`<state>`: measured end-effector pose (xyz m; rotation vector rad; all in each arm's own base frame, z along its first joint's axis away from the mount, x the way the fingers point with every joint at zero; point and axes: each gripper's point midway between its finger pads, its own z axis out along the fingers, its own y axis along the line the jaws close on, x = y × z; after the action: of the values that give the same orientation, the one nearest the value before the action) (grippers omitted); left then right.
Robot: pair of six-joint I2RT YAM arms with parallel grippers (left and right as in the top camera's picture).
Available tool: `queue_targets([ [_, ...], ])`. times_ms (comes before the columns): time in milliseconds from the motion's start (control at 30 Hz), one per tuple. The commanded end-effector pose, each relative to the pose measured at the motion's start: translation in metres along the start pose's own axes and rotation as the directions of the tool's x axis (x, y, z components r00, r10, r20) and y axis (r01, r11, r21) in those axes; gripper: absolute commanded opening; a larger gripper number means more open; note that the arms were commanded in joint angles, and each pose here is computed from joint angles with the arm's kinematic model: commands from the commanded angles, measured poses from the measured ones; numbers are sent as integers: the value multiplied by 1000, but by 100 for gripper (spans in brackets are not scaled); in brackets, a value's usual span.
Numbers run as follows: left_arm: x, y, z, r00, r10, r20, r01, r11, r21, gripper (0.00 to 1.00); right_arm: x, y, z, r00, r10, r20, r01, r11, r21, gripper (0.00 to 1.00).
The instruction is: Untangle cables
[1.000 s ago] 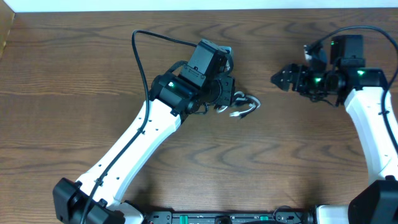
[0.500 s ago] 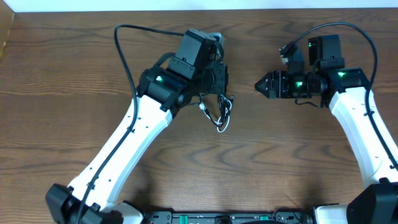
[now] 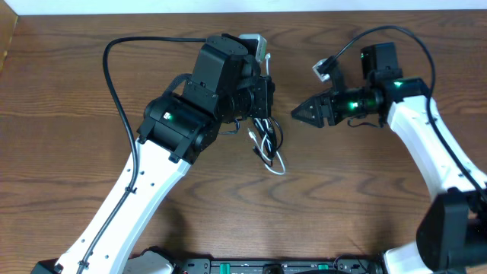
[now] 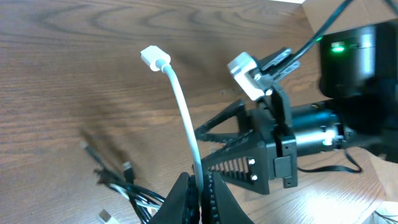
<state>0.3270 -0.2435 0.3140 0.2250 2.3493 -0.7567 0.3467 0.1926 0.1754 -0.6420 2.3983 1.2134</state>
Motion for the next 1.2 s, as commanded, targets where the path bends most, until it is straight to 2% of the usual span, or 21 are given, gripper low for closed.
queue_targets([
  [0,-11,-10,-12,999,-1,34,0,1000,29,8,-10,40,2,995,-90,52,100,967,-236,66],
  [200,-7,-8,-12,1000,-5,20,4,1000,23,7,-13,56,9,987,-144,68,157,944,-289,67],
  [300,-6,-8,-12,1000,-8,17,8,1000,24,8,-1,49,35,983,-182,-6,176,961,-215,65],
  [400,-5,-9,-13,1000,-9,10,9,999,31,8,5,45,49,983,-181,-41,169,963,-210,61],
  [467,-4,-11,-13,1000,-9,5,8,999,40,7,8,41,55,984,-172,-55,157,964,-215,50],
  [500,-4,-11,-13,1000,-9,5,8,999,40,7,9,39,58,984,-166,-61,149,965,-215,40],
  [567,-4,-11,-13,1000,-9,5,8,999,40,8,11,34,60,986,-154,-69,136,967,-215,27],
  [633,-5,-9,-13,1000,-11,7,11,999,37,7,12,30,61,987,-143,-73,125,969,-212,6],
  [667,-6,-6,-13,1000,-16,9,16,999,32,8,11,25,60,989,-125,-75,109,975,-192,1],
  [800,-7,5,-15,999,-37,4,37,999,5,8,5,-1,54,997,16,-75,-21,997,-70,1],
  [900,-9,22,-18,998,-63,6,63,997,-32,7,6,-37,45,979,194,-55,-188,977,104,1],
  [1067,-17,59,-31,990,-136,33,139,984,-107,8,18,-87,21,902,430,36,-416,844,337,1],
  [1167,-21,91,-51,982,-181,63,189,967,-170,8,21,-101,10,876,476,73,-466,799,379,1],
])
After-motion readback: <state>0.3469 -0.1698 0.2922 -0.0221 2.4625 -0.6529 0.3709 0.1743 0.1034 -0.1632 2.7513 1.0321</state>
